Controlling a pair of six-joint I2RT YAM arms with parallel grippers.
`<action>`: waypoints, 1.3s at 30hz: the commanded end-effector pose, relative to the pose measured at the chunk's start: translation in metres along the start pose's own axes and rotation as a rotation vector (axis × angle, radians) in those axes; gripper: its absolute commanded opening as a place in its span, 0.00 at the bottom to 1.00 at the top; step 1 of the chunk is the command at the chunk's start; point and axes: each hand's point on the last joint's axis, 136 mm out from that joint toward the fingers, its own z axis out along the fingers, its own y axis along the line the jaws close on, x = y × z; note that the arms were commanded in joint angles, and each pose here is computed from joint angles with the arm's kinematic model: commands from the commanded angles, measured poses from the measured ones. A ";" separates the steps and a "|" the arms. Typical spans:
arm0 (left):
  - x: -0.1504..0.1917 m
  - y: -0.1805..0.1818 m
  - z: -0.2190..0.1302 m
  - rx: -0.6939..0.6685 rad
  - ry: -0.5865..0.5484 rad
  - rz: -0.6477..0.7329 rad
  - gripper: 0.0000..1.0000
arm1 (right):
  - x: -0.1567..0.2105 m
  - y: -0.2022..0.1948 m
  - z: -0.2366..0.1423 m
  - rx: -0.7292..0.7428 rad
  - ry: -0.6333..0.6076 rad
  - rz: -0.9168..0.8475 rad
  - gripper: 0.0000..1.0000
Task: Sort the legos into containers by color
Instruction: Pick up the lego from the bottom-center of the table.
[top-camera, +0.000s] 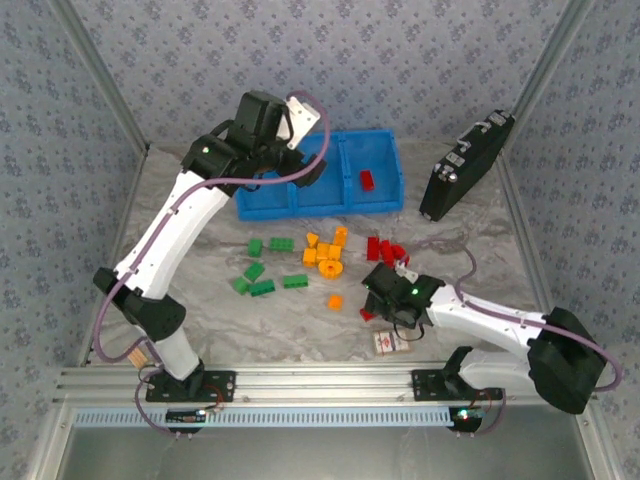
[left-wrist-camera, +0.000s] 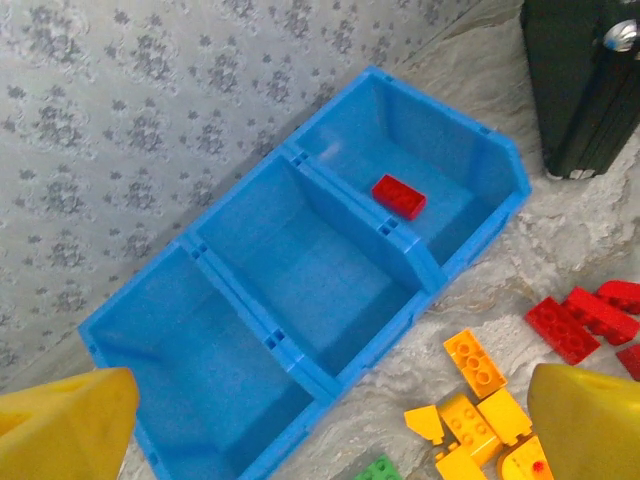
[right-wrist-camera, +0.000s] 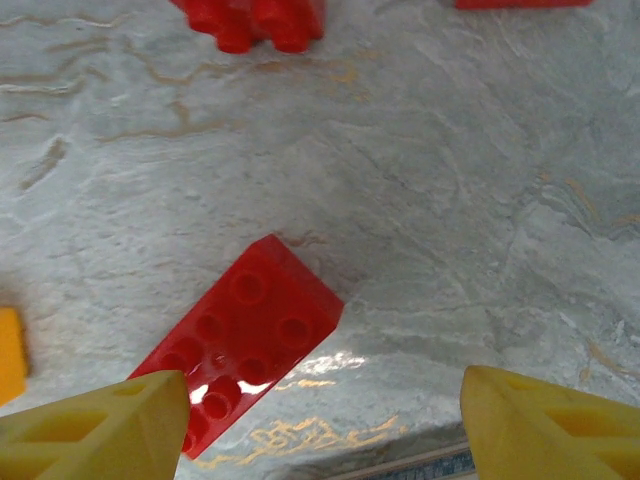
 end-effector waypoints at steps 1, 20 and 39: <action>0.005 -0.020 0.005 0.065 0.042 0.020 1.00 | -0.005 -0.002 0.009 0.010 -0.045 0.046 0.74; 0.020 -0.036 0.031 0.087 0.116 0.082 1.00 | -0.007 0.015 0.025 -0.031 -0.047 0.063 0.75; 0.057 -0.032 0.037 0.049 0.221 0.109 1.00 | 0.006 0.009 0.048 0.079 0.028 -0.017 0.40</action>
